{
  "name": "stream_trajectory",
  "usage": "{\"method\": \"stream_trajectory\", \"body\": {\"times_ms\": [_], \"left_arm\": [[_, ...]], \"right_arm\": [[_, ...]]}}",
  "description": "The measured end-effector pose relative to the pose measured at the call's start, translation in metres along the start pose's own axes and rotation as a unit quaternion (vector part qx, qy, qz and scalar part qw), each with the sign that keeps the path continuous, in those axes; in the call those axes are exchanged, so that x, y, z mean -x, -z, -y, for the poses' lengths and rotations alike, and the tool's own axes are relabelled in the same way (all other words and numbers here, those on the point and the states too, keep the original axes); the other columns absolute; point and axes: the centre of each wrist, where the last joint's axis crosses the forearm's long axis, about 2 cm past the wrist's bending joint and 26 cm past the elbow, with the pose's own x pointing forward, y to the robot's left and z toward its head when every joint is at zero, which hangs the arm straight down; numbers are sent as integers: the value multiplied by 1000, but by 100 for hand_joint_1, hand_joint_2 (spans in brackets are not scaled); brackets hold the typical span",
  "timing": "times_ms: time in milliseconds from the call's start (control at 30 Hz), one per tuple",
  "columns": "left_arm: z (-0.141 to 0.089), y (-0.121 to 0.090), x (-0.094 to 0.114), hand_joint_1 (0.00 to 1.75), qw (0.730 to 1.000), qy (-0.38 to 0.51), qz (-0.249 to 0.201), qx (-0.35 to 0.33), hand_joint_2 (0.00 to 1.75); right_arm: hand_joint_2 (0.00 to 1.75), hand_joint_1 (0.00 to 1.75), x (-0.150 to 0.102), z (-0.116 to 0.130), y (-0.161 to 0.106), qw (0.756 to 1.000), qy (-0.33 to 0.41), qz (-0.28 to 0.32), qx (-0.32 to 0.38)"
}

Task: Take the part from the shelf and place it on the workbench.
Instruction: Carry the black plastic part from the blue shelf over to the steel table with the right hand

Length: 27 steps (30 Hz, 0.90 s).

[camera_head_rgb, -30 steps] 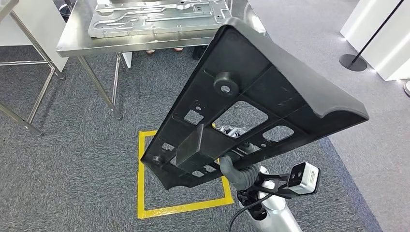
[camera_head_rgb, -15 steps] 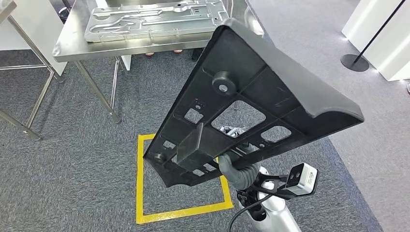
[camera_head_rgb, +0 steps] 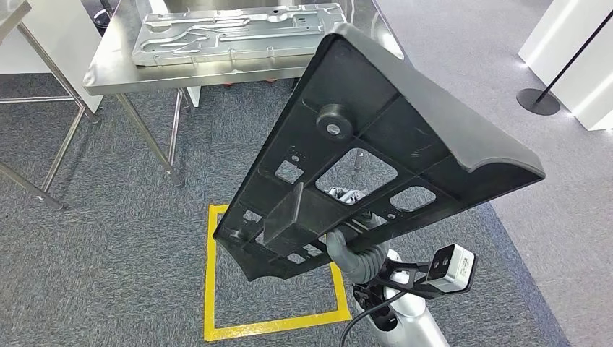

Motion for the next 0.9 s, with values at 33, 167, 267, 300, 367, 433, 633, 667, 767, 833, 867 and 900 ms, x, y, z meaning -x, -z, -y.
{"method": "stream_trajectory", "body": {"times_ms": [33,167,267,300,367,433,633,667,767,833,867,900], "left_arm": [[0,0,0,0,1000,0,0,1,175],[1,0,-1,0,1000,-1,3,4,175],[1,0,0,0,1000,-1,3,5,175],[2,0,0,0,1000,-1,3,5,175],[2,0,0,0,1000,-1,4,6,175],[2,0,-1,0,1000,-1,4,6,175],[3,0,-2,0,1000,-2,6,7,175],[3,0,-2,0,1000,-2,6,6,175],[2,0,0,0,1000,-4,3,5,175],[1,0,1,0,1000,-6,2,4,175],[1,0,0,0,1000,-7,2,3,175],[0,0,0,0,1000,-8,3,3,175]], "right_arm": [[175,136,0,0,0,1000,0,1,-1],[175,136,0,0,0,1000,0,0,0],[175,136,0,0,-1,1000,-1,-1,1],[175,136,0,0,-1,1000,-1,-1,1],[175,136,0,0,-1,1000,-1,-1,1],[175,136,-1,-1,-1,1000,-1,-1,1],[175,136,-1,-1,-1,1000,0,1,0],[175,136,-1,-1,-1,1000,0,0,1],[175,136,-1,-2,-2,1000,1,0,1],[175,136,-1,-2,-2,1000,1,0,0],[175,136,-1,-1,-1,1000,1,1,0],[175,136,-1,-1,-1,1000,1,1,-1]]}}
